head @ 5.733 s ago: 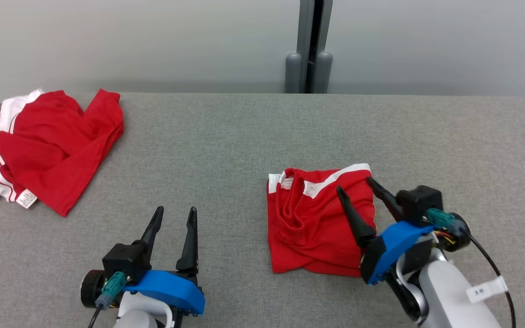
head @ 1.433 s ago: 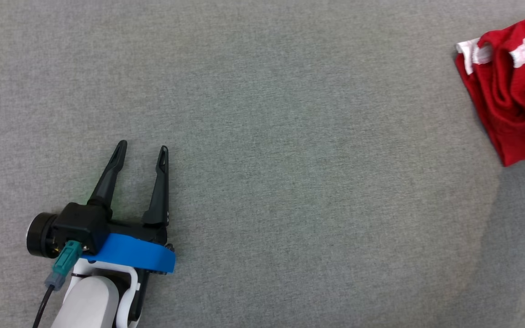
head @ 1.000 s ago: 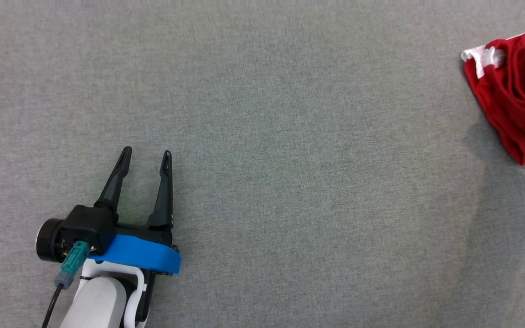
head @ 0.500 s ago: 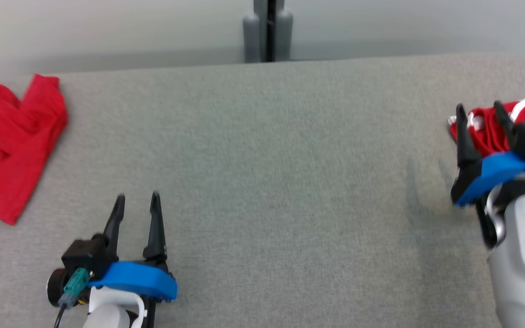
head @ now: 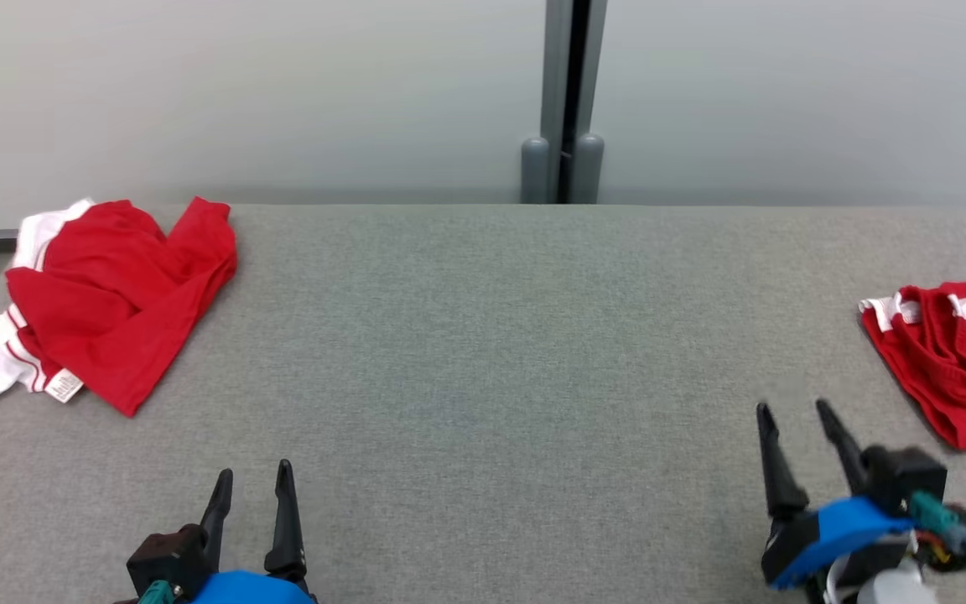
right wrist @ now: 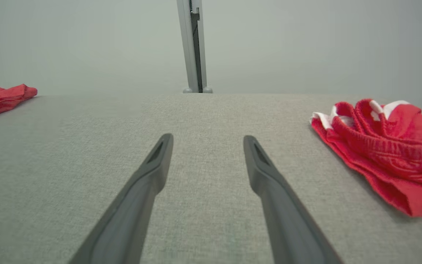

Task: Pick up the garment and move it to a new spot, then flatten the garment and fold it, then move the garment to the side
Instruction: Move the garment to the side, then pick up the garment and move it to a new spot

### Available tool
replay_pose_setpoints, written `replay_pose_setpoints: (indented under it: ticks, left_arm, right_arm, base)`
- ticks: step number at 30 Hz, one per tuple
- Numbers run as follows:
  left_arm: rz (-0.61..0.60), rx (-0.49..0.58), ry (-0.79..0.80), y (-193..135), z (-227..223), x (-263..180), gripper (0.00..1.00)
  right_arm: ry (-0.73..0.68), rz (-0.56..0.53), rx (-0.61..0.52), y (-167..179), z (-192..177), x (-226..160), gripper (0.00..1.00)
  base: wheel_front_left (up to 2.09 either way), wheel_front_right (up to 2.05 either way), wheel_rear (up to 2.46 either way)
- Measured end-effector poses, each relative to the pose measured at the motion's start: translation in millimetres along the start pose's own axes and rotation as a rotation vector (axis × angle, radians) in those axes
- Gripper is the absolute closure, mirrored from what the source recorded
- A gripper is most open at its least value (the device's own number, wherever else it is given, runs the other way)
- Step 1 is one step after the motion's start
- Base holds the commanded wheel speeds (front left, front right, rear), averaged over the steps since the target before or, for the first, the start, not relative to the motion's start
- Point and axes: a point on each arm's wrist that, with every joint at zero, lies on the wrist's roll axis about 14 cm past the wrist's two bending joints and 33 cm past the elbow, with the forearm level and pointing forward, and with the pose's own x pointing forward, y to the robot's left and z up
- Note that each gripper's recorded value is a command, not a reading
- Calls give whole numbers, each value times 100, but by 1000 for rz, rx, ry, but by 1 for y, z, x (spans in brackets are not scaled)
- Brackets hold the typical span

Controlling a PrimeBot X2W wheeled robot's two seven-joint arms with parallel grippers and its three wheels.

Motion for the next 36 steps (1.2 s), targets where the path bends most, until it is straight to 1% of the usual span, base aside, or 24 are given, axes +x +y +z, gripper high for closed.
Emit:
replay_pose_setpoints:
  ticks: [5,10,23,36]
  left_arm:
    - [1,1,-6,0,1,-4,0]
    - [-13,13,3,-4,-3,-6,0]
    - [-29,21,5,-9,-4,-8,0]
    - [-37,23,-15,-11,1,-9,0]
  right_arm:
    - [28,25,77,13,-16,-19,0]
    - [36,35,107,18,-21,-26,0]
    - [-7,45,100,20,-7,-27,0]
    - [-9,51,93,22,-7,-30,0]
  base:
    - [0,0,0]
    - [0,0,0]
    - [0,0,0]
    - [0,0,0]
